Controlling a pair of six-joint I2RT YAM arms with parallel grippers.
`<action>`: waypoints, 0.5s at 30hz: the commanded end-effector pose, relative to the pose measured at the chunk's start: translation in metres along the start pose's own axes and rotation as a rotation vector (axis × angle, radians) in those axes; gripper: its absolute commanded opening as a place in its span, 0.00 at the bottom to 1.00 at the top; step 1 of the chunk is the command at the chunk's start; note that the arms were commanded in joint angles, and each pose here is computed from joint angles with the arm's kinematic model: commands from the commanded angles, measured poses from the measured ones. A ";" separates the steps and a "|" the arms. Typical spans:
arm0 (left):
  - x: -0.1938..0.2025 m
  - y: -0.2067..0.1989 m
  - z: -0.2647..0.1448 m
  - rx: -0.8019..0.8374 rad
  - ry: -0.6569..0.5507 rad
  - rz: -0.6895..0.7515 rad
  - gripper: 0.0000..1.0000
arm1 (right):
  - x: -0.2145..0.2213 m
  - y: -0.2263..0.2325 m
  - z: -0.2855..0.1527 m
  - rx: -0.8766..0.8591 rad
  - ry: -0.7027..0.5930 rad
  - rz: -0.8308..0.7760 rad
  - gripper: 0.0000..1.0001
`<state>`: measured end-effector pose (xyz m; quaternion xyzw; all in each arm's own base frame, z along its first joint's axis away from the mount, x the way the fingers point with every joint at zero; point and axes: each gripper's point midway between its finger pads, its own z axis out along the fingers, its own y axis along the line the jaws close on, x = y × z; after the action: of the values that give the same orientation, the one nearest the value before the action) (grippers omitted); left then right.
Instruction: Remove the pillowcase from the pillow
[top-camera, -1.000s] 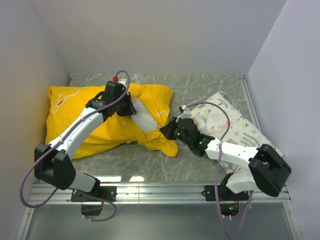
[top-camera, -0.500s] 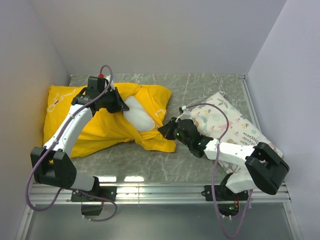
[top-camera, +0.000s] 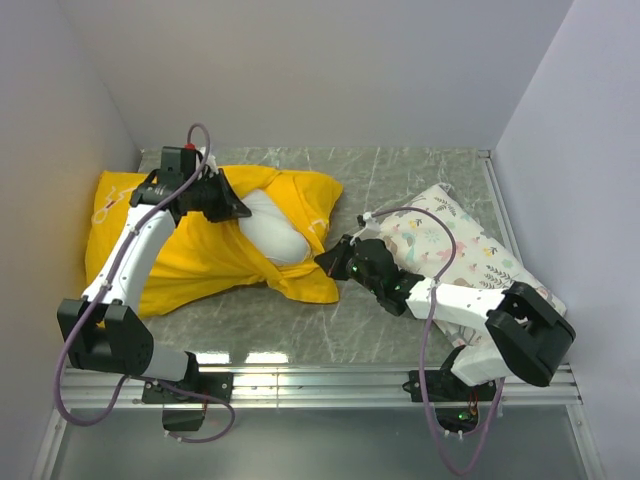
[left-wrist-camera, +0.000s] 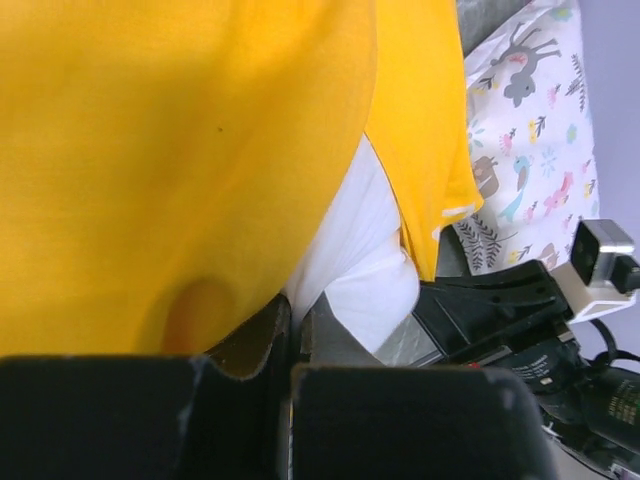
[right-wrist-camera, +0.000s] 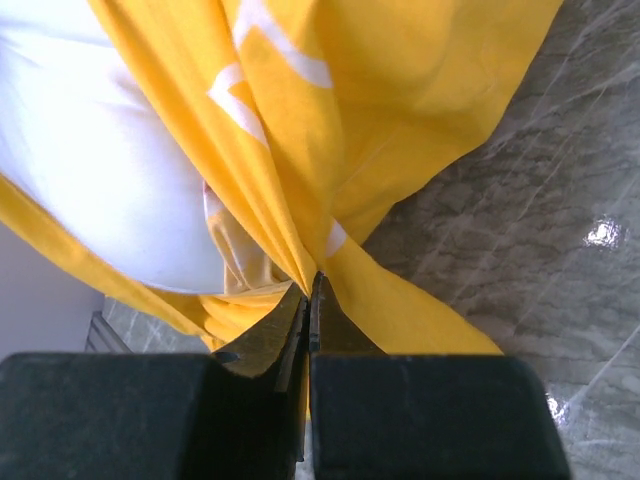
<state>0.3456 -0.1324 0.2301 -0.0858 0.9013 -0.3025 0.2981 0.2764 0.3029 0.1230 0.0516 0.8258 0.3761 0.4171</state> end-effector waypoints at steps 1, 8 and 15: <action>-0.132 -0.012 -0.074 -0.022 -0.498 0.114 0.00 | 0.068 -0.134 -0.039 0.451 0.227 -0.121 0.00; -0.130 -0.021 -0.076 0.037 -0.463 0.130 0.00 | 0.066 -0.130 -0.037 0.436 0.223 -0.123 0.00; -0.051 -0.026 -0.054 0.122 -0.324 0.184 0.01 | 0.047 -0.088 -0.028 0.317 0.207 -0.180 0.00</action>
<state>0.3394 -0.1257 0.2480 -0.0730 0.8847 -0.3362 0.3147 0.2716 0.2989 0.1120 0.0391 0.8388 0.3597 0.4068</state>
